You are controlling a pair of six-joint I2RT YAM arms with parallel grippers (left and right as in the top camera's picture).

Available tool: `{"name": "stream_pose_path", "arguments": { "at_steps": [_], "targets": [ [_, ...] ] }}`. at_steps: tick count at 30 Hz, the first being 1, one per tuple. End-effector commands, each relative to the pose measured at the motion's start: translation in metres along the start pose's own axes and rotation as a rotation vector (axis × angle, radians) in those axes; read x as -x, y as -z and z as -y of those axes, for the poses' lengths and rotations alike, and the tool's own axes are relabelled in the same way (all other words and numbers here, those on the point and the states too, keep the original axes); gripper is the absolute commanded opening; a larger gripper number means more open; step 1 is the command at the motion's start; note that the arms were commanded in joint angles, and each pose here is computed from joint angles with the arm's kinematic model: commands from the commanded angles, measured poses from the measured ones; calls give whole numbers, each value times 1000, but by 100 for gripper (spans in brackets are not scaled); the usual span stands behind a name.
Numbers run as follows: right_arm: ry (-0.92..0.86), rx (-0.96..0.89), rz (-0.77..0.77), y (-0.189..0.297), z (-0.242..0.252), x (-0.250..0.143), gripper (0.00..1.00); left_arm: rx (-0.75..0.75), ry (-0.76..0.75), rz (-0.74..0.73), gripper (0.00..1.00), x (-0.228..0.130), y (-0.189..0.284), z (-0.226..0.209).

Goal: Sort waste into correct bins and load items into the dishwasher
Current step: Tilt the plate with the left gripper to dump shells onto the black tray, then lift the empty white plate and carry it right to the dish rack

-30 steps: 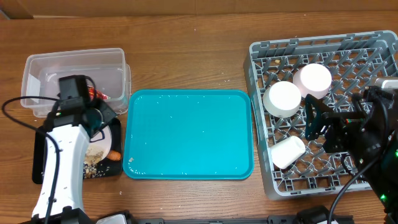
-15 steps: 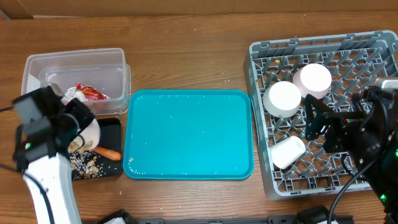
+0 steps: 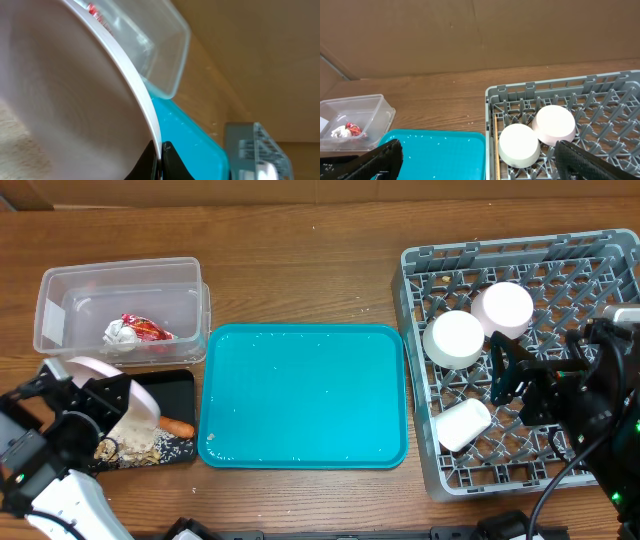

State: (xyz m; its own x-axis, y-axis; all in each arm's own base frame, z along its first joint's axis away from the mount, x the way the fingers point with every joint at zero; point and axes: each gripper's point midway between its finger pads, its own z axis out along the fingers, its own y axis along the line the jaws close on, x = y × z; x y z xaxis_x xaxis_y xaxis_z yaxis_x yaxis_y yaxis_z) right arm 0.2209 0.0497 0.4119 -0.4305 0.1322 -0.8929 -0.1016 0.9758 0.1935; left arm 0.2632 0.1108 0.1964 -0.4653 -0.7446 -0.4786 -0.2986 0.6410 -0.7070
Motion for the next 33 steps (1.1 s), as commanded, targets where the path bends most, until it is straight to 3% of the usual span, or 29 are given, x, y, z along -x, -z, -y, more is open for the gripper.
{"name": "stream_pose_path", "arguments": {
  "at_steps": [1, 8, 23, 29, 33],
  "targets": [
    [-4, 0, 14, 2, 0, 3, 100, -238, -107, 47, 4, 5, 22, 33],
    [-4, 0, 14, 2, 0, 3, 100, -364, -133, 84, 4, 2, 42, 44],
    [-4, 0, 14, 2, 0, 3, 100, -350, -109, 64, 4, -13, 44, 39],
    [-4, 0, 14, 2, 0, 3, 100, -569, -127, 40, 4, -19, 52, 79],
    [-4, 0, 14, 2, 0, 3, 100, -681, -174, -77, 4, -30, 41, 110]
  ]
}}
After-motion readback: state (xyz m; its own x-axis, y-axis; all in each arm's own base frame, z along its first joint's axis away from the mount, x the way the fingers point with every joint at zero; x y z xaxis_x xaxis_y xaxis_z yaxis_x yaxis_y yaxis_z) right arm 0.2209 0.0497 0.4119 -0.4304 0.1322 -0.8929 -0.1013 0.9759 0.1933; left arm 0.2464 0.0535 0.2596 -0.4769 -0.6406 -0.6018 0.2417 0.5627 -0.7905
